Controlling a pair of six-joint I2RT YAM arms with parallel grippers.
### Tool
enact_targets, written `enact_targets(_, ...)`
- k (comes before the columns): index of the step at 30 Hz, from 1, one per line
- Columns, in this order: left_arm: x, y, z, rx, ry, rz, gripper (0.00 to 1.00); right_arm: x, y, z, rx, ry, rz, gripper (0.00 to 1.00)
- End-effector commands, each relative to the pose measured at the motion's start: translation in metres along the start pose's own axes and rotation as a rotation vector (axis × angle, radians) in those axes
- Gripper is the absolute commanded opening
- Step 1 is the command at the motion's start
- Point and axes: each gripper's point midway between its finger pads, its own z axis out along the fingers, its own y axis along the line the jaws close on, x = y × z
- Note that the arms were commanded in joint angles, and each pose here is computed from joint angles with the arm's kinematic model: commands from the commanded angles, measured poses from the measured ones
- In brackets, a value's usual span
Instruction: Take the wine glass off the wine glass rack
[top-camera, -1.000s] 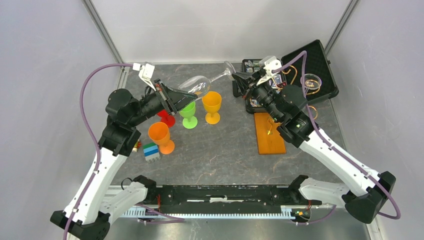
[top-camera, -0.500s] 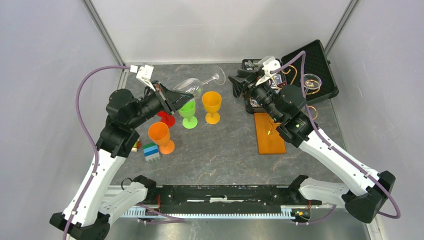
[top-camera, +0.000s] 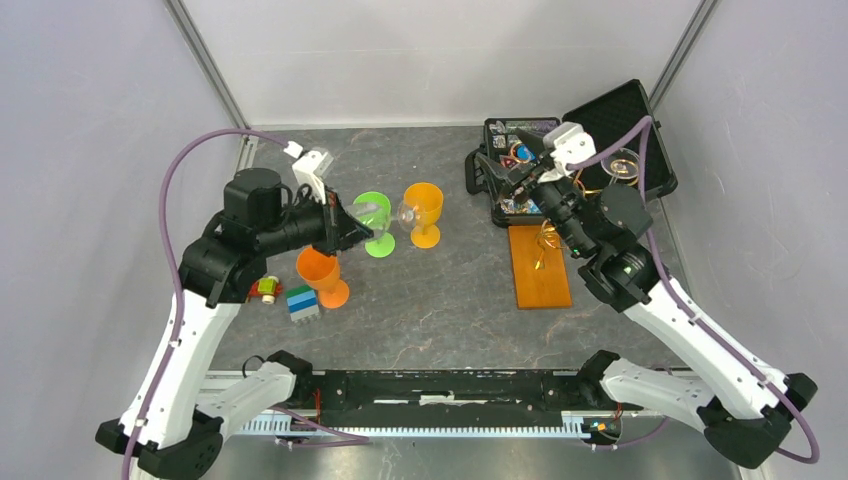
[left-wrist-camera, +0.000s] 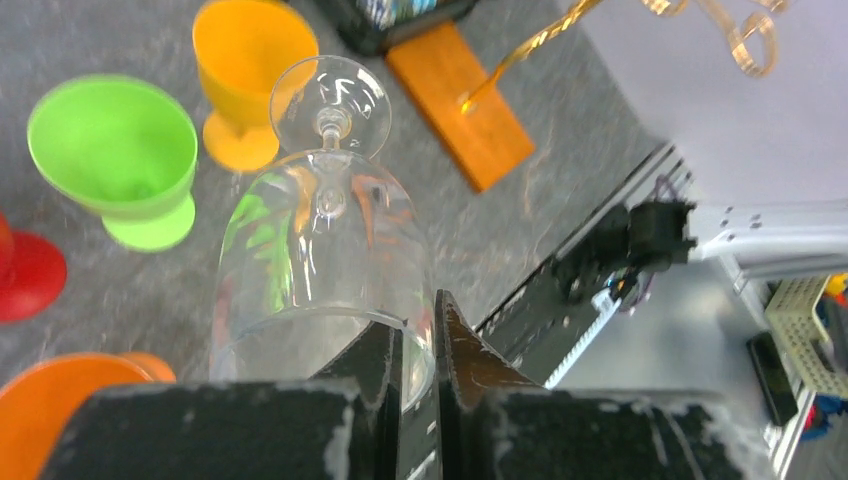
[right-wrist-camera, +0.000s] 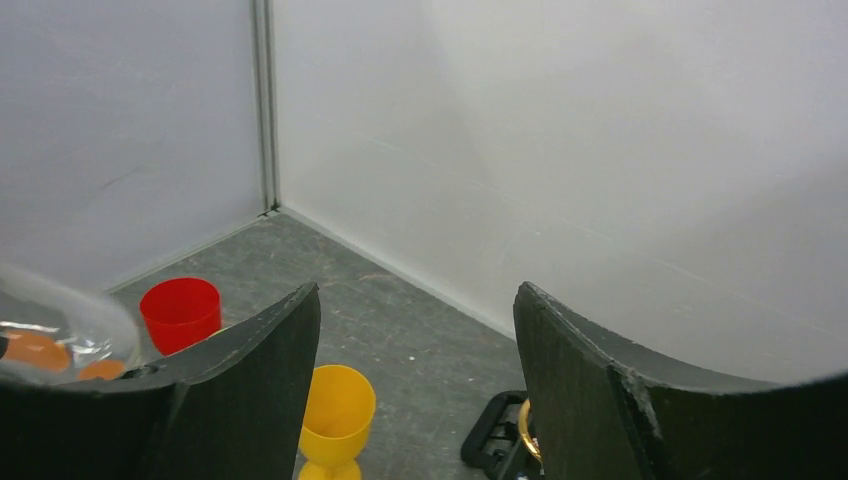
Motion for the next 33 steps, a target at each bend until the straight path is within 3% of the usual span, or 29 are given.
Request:
enact_targets(1, 0.031, 0.008, -0.007, -0.020, 0.149, 0.064, 0.02, -0.016, -0.023, -0.014, 0.088, -0.010, -0.089, 0.77)
enact_targets(5, 0.047, 0.018, 0.003, -0.067, 0.239, 0.044, 0.02, -0.012, -0.048, -0.028, 0.207, 0.048, -0.158, 0.82)
enact_targets(16, 0.093, 0.063, 0.043, -0.351, 0.498, 0.092, 0.02, -0.010, -0.099, -0.066, 0.453, 0.184, -0.321, 0.85)
enact_targets(23, 0.107, 0.072, 0.062, -0.428, 0.600, 0.136, 0.02, -0.006, -0.116, -0.082, 0.545, 0.257, -0.368, 0.86)
enact_targets(33, 0.133, 0.076, 0.075, -0.418, 0.709, 0.129, 0.02, -0.007, -0.129, -0.098, 0.624, 0.304, -0.423, 0.86)
